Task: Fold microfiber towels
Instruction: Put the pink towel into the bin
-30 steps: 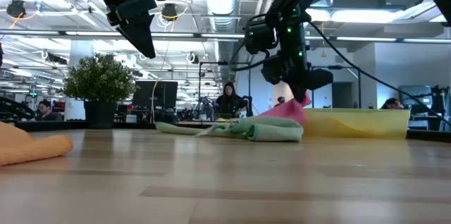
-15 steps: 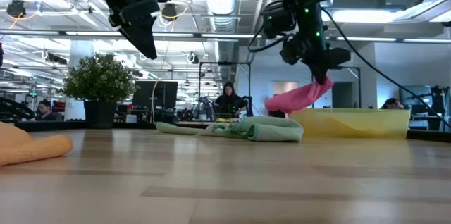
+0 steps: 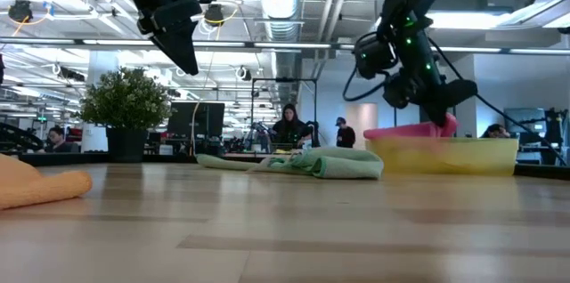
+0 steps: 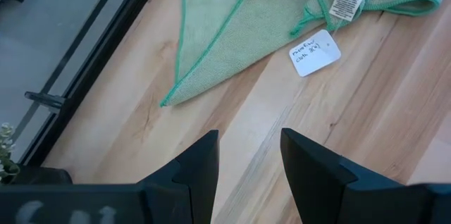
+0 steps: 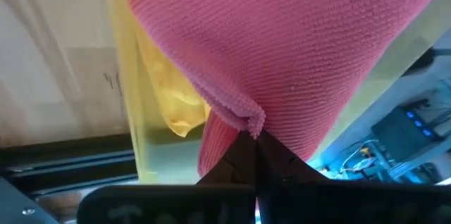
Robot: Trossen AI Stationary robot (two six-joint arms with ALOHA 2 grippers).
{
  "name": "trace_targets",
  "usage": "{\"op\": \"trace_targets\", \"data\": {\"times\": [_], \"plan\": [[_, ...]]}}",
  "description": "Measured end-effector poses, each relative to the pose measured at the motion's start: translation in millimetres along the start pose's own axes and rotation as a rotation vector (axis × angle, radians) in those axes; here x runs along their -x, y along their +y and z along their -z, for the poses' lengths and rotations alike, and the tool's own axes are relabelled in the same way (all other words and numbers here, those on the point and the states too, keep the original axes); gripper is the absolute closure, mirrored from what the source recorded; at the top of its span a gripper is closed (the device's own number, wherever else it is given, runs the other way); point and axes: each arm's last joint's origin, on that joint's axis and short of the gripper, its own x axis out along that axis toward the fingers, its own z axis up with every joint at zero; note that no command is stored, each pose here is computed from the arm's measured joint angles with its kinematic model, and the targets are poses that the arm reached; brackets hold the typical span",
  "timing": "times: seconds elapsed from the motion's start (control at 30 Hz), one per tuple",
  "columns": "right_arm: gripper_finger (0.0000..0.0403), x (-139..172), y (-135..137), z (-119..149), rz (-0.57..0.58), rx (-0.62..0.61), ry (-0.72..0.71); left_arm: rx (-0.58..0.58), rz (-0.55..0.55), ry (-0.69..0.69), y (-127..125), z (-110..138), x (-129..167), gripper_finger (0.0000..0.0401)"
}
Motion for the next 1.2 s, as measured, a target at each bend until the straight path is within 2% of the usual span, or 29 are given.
{"op": "trace_targets", "data": {"times": [0.27,0.5,0.83,1.1,1.2], "plan": [[0.0393,-15,-9,9,-0.009,-0.055,0.026,0.007,0.002,-0.002,0,0,0,0.0256],[0.0382,-15,-10,6,-0.058,-0.128,-0.043,0.008,0.002,-0.002,0,0,0,0.0256],[0.0329,-16,-10,6,-0.048,-0.156,-0.035,0.009,0.003,-0.002,0,0,0,0.0256],[0.0252,-14,-11,7,0.052,-0.217,0.039,0.014,0.004,-0.001,0,0,0,0.0256],[0.0229,-10,-7,6,0.053,-0.245,0.048,0.033,0.007,0.001,0,0,0,0.0256]]}}
